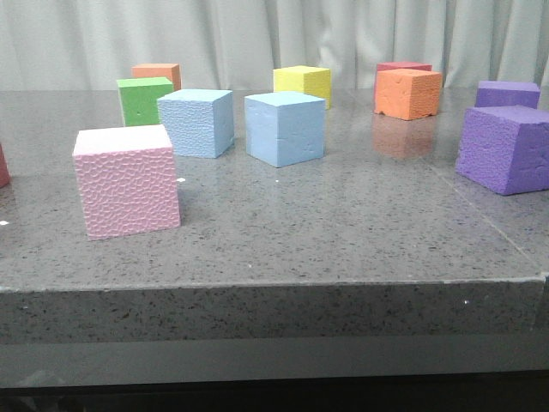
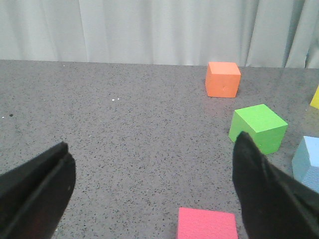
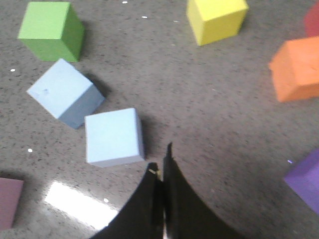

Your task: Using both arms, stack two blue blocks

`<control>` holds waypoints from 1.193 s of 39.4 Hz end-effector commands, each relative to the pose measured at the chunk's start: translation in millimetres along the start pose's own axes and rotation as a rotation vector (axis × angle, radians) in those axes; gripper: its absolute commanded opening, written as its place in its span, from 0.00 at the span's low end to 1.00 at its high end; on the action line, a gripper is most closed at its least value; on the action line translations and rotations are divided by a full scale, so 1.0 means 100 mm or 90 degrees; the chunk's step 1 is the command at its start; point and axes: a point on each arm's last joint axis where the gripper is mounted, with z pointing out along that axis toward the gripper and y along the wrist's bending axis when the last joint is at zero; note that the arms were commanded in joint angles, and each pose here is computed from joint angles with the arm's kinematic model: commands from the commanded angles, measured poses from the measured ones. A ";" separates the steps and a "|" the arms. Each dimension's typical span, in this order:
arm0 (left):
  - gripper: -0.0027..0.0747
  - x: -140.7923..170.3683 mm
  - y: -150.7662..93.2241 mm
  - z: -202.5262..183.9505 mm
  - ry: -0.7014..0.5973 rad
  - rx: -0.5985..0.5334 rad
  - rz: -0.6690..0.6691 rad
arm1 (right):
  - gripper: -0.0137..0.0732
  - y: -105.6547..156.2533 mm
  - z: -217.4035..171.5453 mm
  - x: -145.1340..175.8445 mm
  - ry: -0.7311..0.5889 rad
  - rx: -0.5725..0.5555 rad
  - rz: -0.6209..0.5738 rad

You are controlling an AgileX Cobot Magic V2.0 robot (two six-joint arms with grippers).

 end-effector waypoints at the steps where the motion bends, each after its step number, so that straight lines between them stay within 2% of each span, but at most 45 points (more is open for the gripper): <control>1: 0.83 -0.19 -0.01 -0.05 -0.075 0.004 -0.004 | 0.08 -0.18 -0.54 0.11 -0.073 0.040 0.019; 6: 0.83 -0.19 -0.01 -0.05 -0.075 0.004 -0.004 | 0.08 -0.38 -0.73 0.41 -0.090 0.082 0.059; 11: 0.83 -0.19 -0.01 -0.05 -0.075 0.004 -0.004 | 0.08 -0.45 -0.86 0.78 -0.130 0.119 0.072; 34: 0.83 -0.19 -0.01 -0.05 -0.075 0.004 -0.004 | 0.08 -0.26 -0.86 2.64 -0.354 0.159 0.054; 40: 0.83 -0.19 -0.01 -0.05 -0.078 0.004 -0.007 | 0.08 -0.24 -0.86 2.86 -0.419 0.165 0.046; 47: 0.83 -0.20 -0.02 -0.04 -0.076 0.010 -0.023 | 0.08 -0.24 -0.88 2.89 -0.451 0.167 0.043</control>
